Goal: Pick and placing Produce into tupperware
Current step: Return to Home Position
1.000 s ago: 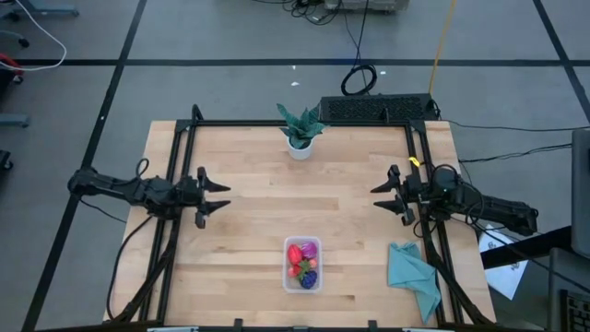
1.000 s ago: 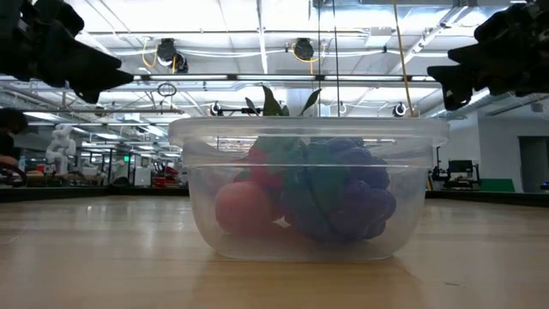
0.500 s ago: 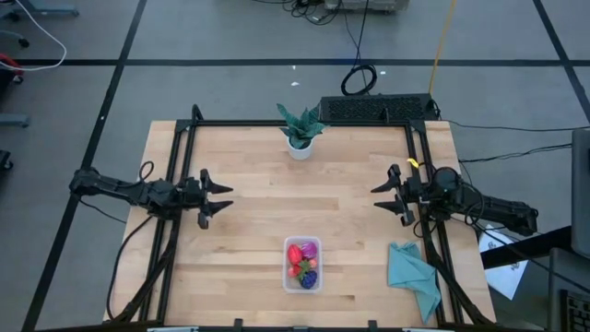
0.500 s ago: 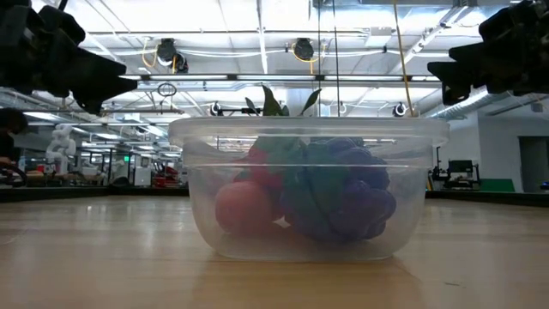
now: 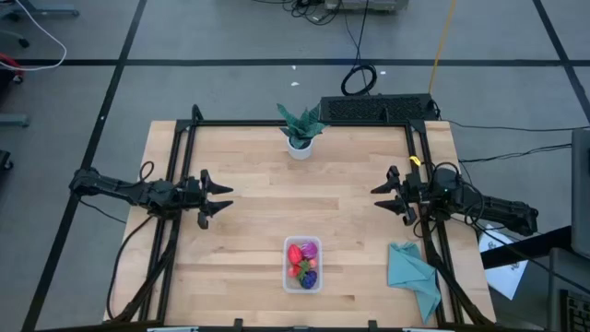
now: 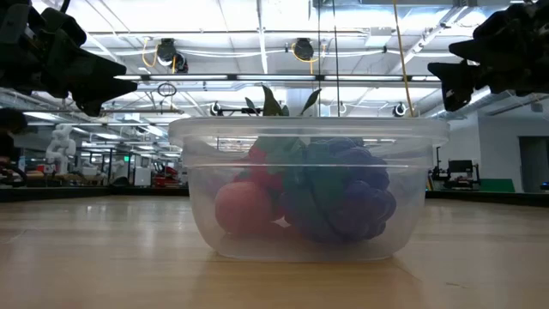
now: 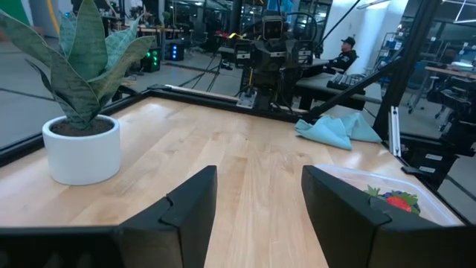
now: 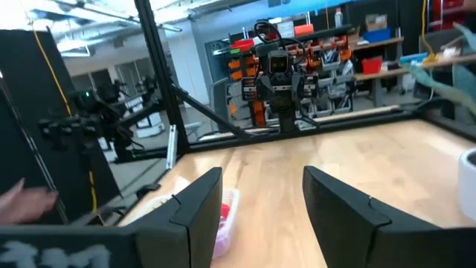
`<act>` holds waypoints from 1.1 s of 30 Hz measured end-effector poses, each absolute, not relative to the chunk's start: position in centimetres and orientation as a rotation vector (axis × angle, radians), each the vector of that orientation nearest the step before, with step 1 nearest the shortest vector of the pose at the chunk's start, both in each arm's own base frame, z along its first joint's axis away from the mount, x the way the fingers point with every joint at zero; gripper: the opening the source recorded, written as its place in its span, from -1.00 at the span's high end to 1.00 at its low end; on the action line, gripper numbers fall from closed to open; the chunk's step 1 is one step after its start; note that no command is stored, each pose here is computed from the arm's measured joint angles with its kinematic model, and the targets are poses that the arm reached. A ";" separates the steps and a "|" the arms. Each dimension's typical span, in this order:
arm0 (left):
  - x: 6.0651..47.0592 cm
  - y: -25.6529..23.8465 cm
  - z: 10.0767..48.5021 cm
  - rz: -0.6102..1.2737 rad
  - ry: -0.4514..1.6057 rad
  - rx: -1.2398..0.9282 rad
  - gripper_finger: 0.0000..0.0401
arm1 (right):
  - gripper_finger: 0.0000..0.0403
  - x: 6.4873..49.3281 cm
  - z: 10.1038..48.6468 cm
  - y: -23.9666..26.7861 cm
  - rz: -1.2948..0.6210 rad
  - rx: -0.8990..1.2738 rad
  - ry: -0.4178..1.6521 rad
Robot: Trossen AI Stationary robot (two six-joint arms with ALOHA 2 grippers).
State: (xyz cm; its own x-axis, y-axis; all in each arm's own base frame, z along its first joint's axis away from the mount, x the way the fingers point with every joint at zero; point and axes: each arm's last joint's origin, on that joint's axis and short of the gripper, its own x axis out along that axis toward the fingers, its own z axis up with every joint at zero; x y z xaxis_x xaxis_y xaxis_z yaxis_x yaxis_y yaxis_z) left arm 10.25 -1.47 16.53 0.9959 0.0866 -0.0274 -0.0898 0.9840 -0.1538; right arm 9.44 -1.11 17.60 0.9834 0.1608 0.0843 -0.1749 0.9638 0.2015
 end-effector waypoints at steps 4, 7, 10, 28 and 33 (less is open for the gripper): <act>10.2 -1.5 16.5 0.089 0.021 -0.154 -0.01 | 0.10 9.4 17.6 -1.1 0.171 0.246 -0.064; 10.2 -1.5 16.5 0.089 0.021 -0.154 -0.01 | 0.10 9.4 17.6 -1.1 0.172 0.247 -0.064; 10.2 -1.5 16.5 0.089 0.020 -0.154 -0.01 | 0.10 9.4 17.6 -1.1 0.172 0.247 -0.064; 10.2 -1.5 16.6 0.089 0.020 -0.154 -0.01 | 0.10 9.4 17.6 -1.1 0.172 0.247 -0.063; 10.2 -1.5 16.6 0.089 0.020 -0.154 -0.01 | 0.10 9.4 17.6 -1.1 0.172 0.247 -0.063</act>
State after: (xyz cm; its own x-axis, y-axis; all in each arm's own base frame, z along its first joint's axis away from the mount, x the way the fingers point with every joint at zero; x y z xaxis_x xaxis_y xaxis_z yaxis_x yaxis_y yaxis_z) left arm 10.25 -1.47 16.57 0.9959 0.0866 -0.0263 -0.0896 0.9843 -0.1519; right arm 9.45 -1.11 17.57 0.9834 0.1612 0.0830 -0.1766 0.9551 0.2380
